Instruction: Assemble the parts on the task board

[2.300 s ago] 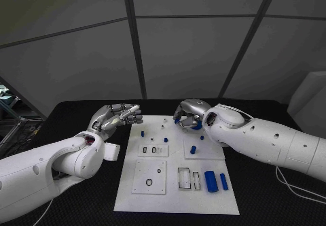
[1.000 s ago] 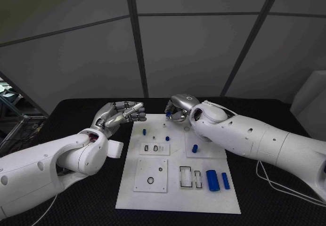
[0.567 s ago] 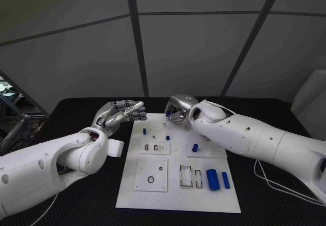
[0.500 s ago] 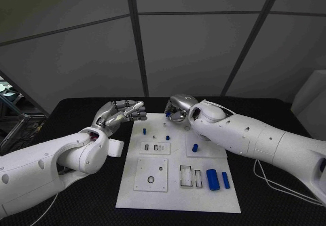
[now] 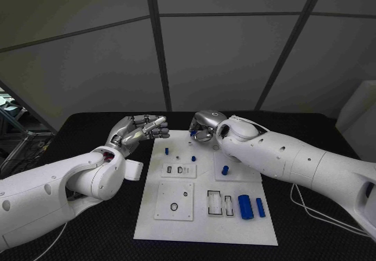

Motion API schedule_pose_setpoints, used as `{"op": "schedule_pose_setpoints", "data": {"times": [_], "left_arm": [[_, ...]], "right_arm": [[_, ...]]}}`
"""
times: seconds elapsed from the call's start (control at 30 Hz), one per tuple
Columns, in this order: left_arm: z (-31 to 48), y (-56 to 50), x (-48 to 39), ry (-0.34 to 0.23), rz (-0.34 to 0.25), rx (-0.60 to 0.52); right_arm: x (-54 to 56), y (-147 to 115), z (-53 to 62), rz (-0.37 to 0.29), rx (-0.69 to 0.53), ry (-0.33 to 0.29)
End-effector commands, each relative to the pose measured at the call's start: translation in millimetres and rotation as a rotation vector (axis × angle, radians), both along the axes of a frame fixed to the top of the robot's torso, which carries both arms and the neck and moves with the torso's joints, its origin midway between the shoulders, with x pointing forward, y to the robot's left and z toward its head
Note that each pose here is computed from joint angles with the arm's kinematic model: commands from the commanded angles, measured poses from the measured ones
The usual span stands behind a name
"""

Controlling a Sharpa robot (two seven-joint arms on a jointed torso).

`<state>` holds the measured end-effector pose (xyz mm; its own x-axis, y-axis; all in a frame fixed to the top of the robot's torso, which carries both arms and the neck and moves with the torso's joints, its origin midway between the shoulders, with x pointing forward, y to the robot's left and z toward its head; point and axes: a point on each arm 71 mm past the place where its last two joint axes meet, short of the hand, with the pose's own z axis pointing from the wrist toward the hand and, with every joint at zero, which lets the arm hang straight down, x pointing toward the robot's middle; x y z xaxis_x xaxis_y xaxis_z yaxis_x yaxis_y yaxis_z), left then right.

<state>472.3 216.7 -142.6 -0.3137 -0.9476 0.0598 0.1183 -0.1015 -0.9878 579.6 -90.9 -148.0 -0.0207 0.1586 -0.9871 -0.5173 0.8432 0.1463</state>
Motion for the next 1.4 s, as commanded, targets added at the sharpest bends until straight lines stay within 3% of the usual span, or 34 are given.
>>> {"op": "schedule_pose_setpoints", "data": {"times": [0.03, 0.23, 0.53, 0.8, 0.97, 1.17, 1.4], "left_arm": [[2.2, -1.5, -0.3, -0.01, -0.01, -0.002], [2.3, -1.0, -0.2, -0.01, -0.009, -0.001], [2.3, 0.1, -0.2, -0.009, -0.008, 0.0], [2.2, 4.0, -0.2, -0.007, -0.002, 0.003], [2.2, 6.4, -0.4, -0.006, 0.0, 0.005], [2.0, 6.3, -0.4, -0.004, -0.003, 0.005], [1.3, 5.5, 0.4, -0.001, -0.007, 0.004]], "right_arm": [[1.1, 0.2, 0.1, 0.002, -0.012, 0.01], [1.3, 1.0, -0.3, 0.0, -0.011, 0.013], [-2.1, -2.5, 6.4, 0.004, 0.04, -0.05], [-16.2, -37.3, 16.1, -0.008, 0.126, -0.063], [-23.9, -71.4, 21.3, -0.061, 0.198, -0.007], [-27.8, -118.6, 22.1, -0.17, 0.236, 0.131], [-26.2, -141.7, 17.3, -0.238, 0.206, 0.196]]}}
